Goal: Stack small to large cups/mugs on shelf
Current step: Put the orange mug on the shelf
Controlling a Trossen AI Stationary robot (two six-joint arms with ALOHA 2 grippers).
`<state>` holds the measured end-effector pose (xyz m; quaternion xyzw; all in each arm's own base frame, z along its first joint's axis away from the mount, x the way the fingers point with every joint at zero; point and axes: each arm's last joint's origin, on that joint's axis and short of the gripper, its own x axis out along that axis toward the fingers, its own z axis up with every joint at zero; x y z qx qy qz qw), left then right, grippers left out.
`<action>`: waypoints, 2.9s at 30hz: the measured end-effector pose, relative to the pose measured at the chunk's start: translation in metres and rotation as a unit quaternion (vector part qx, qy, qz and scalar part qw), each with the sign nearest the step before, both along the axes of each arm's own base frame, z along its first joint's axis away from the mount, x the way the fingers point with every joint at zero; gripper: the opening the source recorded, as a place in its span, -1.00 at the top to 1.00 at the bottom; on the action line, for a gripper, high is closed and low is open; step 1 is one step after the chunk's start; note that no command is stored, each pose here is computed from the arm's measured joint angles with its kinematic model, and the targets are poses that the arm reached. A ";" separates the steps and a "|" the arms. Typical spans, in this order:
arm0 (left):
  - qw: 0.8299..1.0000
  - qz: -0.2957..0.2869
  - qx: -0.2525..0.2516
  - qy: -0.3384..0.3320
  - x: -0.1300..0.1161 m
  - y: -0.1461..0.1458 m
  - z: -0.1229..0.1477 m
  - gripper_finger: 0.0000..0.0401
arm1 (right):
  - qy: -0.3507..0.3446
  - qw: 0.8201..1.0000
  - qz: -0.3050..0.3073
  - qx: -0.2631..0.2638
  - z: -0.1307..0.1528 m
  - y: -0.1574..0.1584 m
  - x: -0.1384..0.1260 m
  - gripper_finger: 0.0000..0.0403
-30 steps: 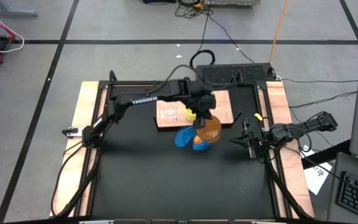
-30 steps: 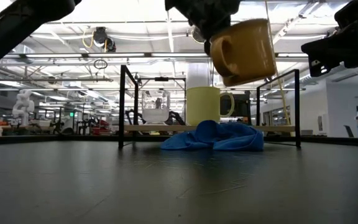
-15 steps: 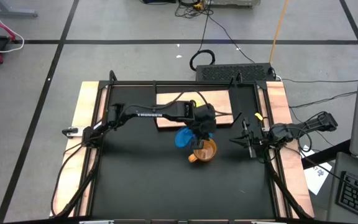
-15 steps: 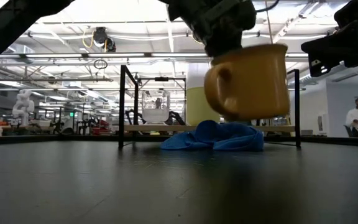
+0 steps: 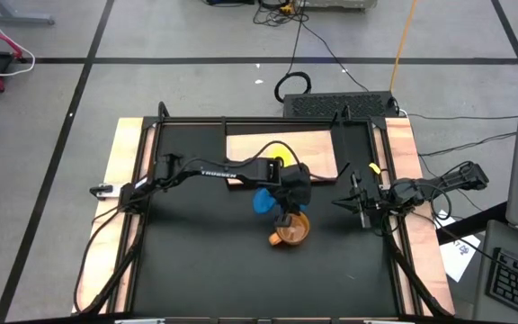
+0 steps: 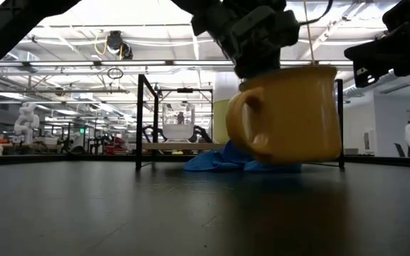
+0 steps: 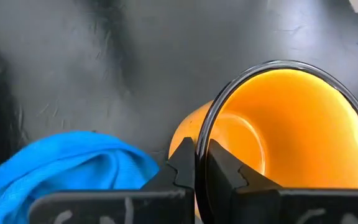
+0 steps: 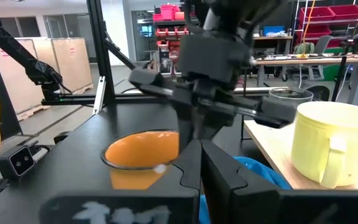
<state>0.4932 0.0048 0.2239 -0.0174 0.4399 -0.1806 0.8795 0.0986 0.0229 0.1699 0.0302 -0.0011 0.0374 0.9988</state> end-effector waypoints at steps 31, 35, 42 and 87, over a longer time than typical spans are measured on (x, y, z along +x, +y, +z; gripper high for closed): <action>1.000 0.001 -0.003 0.017 0.007 -0.011 -0.021 0.93 | 0.008 1.000 -0.014 0.001 -0.001 -0.001 0.001 1.00; 1.000 -0.002 0.001 0.016 0.007 -0.012 -0.021 0.89 | 0.008 1.000 -0.014 0.001 -0.001 -0.001 0.001 1.00; 1.000 0.010 0.002 0.025 0.007 -0.013 -0.023 0.92 | 0.009 1.000 -0.014 0.001 -0.002 -0.001 0.001 1.00; 0.983 0.053 0.149 -0.094 -0.070 -0.004 0.149 0.98 | 0.035 0.999 -0.010 0.020 -0.006 0.000 0.001 1.00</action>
